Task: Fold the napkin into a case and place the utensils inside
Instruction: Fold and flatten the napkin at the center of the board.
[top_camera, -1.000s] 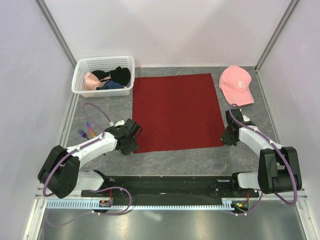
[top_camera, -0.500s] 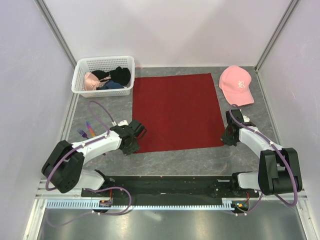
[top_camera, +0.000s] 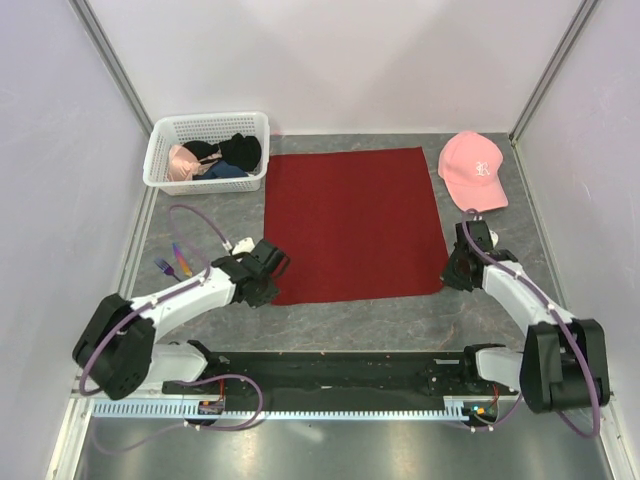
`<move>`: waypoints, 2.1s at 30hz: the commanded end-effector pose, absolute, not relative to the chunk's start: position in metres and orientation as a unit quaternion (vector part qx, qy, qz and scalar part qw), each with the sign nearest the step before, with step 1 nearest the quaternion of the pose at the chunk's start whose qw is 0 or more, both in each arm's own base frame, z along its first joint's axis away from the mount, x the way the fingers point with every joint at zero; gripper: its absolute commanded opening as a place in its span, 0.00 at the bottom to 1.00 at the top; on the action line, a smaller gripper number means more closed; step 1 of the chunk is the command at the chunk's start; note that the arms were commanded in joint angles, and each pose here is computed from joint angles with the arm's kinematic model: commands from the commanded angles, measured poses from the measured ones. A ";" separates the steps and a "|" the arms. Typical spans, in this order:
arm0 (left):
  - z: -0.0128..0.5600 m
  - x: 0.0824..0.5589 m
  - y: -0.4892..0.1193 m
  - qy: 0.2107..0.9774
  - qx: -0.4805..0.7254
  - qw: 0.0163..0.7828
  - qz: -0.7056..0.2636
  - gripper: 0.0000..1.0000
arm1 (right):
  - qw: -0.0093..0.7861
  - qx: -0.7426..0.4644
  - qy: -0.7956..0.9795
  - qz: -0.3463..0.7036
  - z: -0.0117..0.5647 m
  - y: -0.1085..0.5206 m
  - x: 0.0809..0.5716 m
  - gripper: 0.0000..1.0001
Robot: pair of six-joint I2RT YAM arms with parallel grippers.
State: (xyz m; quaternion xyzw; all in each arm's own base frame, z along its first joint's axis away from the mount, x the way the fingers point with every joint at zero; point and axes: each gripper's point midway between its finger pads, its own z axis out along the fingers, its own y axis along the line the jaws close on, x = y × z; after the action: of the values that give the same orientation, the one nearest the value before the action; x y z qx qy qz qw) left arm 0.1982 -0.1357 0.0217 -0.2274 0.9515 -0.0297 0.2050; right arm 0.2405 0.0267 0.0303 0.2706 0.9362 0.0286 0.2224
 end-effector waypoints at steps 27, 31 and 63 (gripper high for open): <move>0.531 0.098 -0.131 0.526 0.084 0.679 -0.506 0.02 | 0.778 0.101 0.600 0.157 0.510 0.014 0.108 0.00; 0.506 0.171 -0.142 0.597 0.008 0.678 -0.429 0.02 | 0.732 0.143 0.655 0.126 0.476 0.007 0.173 0.00; 0.197 0.440 -0.144 0.876 -0.128 0.434 -0.166 0.02 | 0.461 0.169 0.869 0.058 0.199 0.031 0.441 0.00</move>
State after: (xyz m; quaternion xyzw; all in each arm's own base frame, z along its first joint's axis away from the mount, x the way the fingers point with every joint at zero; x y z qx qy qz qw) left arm 0.4672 -0.1525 0.1784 -0.1388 0.8745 -0.1648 0.4346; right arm 0.4698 0.0428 0.1737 0.1481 0.8752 0.0724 0.4548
